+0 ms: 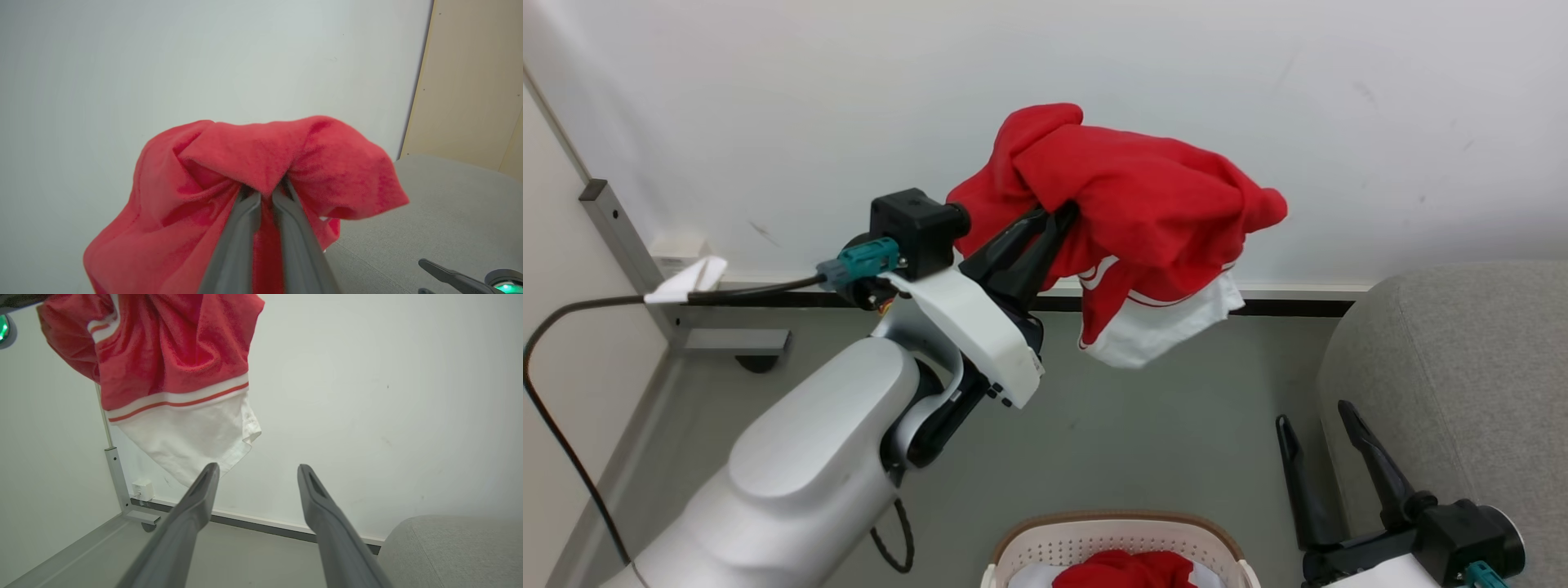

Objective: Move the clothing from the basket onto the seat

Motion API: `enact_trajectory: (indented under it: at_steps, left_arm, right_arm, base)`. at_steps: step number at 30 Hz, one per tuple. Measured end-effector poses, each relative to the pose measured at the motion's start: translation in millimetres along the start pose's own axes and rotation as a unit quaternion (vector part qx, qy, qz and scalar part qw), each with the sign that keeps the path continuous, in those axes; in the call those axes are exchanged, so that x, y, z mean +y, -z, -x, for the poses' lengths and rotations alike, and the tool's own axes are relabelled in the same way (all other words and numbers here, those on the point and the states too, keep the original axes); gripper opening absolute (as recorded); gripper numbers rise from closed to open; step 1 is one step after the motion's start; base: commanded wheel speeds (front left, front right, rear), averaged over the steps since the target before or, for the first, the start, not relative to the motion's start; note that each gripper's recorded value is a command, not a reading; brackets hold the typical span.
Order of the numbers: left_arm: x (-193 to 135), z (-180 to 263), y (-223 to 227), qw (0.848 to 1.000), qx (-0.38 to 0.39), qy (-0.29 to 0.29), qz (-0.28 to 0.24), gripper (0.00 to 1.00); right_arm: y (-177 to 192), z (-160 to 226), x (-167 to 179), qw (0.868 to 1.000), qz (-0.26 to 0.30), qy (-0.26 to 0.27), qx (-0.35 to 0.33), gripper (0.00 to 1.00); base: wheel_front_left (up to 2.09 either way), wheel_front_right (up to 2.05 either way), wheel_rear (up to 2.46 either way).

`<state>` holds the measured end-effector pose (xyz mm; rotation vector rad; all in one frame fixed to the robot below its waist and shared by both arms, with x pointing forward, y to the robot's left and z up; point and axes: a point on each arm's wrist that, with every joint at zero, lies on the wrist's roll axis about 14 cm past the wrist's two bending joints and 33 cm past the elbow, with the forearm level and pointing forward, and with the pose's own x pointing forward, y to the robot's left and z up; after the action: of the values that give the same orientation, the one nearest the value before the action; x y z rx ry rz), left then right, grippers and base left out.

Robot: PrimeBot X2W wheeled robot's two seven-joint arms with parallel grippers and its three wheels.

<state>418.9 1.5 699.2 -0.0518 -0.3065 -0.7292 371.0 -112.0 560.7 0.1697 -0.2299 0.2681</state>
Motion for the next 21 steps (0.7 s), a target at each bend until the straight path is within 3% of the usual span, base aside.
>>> enact_trajectory:
  at_steps: [10,21]
  left_arm:
    - [-3.1,10.1,9.6,1.000,0.011,-0.002,0.010,0.00]
    - [1.3,26.9,18.1,1.000,0.021,-0.019,0.012,0.00]
  right_arm:
    - [4.6,-5.4,17.3,1.000,0.001,-0.029,0.006,1.00]
    - [0.2,-28.0,30.0,0.995,0.042,-0.087,0.005,1.00]
  base:
    - [0.00,0.00,0.00]
    - [0.00,0.00,0.00]
